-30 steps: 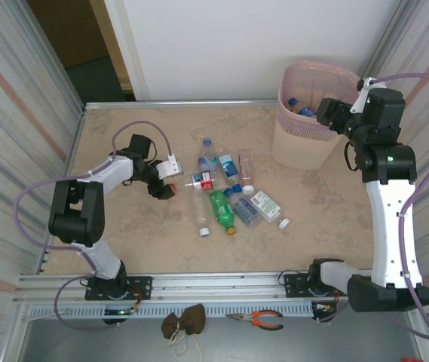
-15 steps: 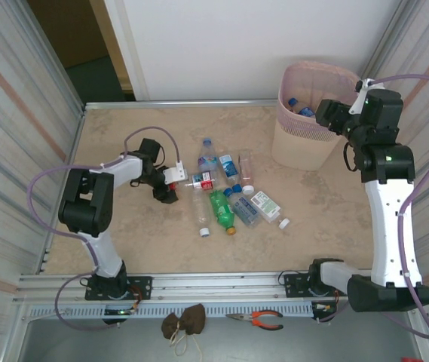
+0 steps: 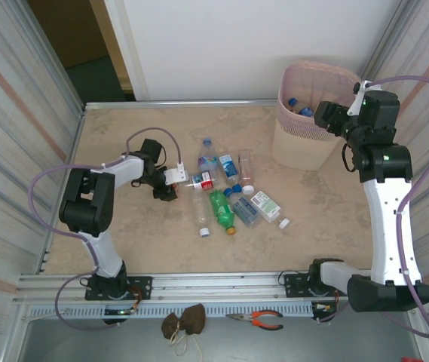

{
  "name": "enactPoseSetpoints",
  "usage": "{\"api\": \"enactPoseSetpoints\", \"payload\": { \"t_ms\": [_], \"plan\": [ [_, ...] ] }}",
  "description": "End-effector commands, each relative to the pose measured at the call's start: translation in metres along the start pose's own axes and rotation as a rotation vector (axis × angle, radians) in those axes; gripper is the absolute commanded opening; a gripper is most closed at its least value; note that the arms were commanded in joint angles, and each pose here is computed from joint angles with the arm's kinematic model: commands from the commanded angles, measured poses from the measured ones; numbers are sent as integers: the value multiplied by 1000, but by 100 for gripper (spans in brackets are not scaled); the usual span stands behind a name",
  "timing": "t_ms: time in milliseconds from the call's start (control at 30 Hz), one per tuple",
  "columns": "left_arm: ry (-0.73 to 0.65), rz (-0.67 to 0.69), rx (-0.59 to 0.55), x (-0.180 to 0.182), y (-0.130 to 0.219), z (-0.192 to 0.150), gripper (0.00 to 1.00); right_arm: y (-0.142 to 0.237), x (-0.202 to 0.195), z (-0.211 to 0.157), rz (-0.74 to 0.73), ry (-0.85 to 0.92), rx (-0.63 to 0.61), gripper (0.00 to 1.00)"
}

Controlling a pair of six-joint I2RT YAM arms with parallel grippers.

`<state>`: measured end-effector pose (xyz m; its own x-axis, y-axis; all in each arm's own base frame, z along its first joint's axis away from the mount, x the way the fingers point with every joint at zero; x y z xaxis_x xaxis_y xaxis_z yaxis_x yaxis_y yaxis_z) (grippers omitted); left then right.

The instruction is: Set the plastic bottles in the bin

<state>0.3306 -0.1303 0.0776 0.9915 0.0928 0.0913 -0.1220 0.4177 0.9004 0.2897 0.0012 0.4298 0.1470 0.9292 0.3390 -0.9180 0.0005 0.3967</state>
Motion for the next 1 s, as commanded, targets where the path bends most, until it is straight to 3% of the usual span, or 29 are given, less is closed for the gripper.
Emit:
{"api": "enactPoseSetpoints", "payload": {
  "t_ms": [0, 167, 567, 667, 967],
  "plan": [
    [-31, 4, -6, -1, 4, 4, 35, 9, 1, 5, 1, 16, -35, 78],
    [-46, 31, -9, -1, 14, 9, 24, 17, 1, 8, -2, 21, -53, 79],
    [-67, 192, -89, 5, 72, 38, 18, 33, 7, 13, 47, 1, -80, 79],
    [-26, 236, -186, 8, 95, 53, 18, 35, 12, 13, 95, -11, -81, 79],
    [101, 284, -516, -1, 146, 101, 18, 47, 49, -3, 496, 59, -95, 82]
  ]
}}
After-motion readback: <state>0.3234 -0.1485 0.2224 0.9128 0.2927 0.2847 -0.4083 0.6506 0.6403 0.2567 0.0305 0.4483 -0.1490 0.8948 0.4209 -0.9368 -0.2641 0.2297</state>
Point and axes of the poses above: each hand's point on the last joint's axis, 136 mm out from that joint toward the fingers, its own y axis back along the fingers, its own x axis along the line the jaws close on, z = x × y, the point moved 6 cm from there along y, back along the fingers, and after that the axes turned 6 degrees about -y, right-handed, at the moved point
